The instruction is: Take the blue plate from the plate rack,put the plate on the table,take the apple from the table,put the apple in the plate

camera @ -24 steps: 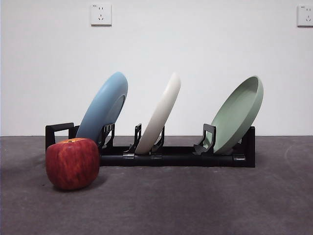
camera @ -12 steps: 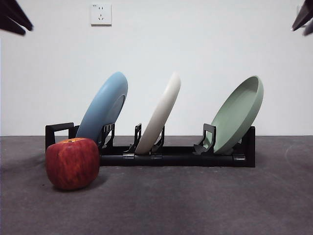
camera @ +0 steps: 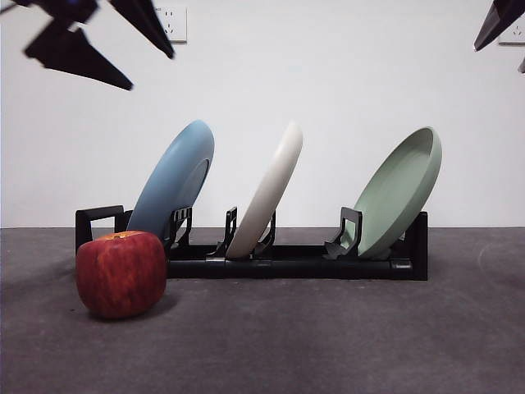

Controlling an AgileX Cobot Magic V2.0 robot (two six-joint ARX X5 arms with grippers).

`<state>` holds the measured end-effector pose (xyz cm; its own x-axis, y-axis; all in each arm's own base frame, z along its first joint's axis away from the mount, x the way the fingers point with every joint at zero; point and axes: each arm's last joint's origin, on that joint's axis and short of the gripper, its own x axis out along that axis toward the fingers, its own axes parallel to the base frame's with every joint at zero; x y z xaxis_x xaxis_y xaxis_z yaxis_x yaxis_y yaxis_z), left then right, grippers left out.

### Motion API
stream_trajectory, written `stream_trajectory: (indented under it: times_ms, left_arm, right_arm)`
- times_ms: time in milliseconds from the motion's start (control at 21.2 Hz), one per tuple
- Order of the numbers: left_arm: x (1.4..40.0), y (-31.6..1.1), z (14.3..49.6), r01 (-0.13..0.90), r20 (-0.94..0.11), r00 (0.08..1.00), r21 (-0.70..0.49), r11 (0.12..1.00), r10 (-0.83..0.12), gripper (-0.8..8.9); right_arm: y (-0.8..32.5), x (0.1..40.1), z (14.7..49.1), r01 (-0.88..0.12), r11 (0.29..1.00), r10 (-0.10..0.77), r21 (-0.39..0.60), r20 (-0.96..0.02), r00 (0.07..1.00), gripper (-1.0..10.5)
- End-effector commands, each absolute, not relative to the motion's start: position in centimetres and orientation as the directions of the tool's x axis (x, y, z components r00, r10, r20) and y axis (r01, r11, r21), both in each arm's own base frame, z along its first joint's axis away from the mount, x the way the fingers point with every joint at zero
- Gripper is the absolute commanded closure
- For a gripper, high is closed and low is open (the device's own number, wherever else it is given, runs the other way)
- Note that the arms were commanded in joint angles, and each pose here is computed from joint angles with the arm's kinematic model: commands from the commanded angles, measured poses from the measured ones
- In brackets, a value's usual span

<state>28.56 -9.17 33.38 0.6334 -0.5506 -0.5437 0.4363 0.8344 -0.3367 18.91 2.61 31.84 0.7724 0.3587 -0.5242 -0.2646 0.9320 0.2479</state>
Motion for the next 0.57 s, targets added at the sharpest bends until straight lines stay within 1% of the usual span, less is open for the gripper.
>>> stream_trajectory:
  times_ms: [47, 142, 283, 425, 472, 519, 567]
  left_arm:
    - [30.7, -10.6, 33.0, 0.443, -0.577, 0.627, -0.288, 0.849, -0.523, 4.38]
    - [32.3, -11.8, 32.2, 0.451, -0.599, 0.602, -0.292, 0.843, -0.529, 4.38]
    - [33.9, -12.8, 30.1, 0.445, -0.638, 0.565, -0.299, 0.844, -0.524, 4.39]
    - [34.7, -13.1, 28.5, 0.415, -0.674, 0.559, -0.277, 0.867, -0.483, 4.42]
    - [34.9, -13.1, 28.3, 0.405, -0.679, 0.566, -0.265, 0.875, -0.467, 4.69]
    - [35.0, -13.2, 28.3, 0.405, -0.677, 0.568, -0.264, 0.875, -0.467, 5.52]
    - [35.0, -13.2, 28.3, 0.412, -0.672, 0.566, -0.27, 0.87, -0.477, 6.64]
  right_arm:
    - [2.6, 18.9, 32.0, -0.273, 0.932, 0.361, 0.24, -0.517, 0.776, 6.6]
    - [2.6, 18.9, 32.0, -0.272, 0.932, 0.36, 0.24, -0.518, 0.776, 6.6]
    - [2.6, 18.9, 32.0, -0.272, 0.932, 0.359, 0.239, -0.518, 0.776, 6.6]
    - [2.6, 18.9, 32.0, -0.271, 0.932, 0.359, 0.24, -0.518, 0.776, 6.6]
    - [2.6, 18.9, 32.0, -0.271, 0.932, 0.359, 0.24, -0.518, 0.776, 6.6]
    - [2.6, 18.9, 32.0, -0.271, 0.932, 0.359, 0.239, -0.518, 0.776, 6.6]
    - [2.6, 18.9, 32.0, -0.271, 0.932, 0.359, 0.239, -0.518, 0.776, 6.6]
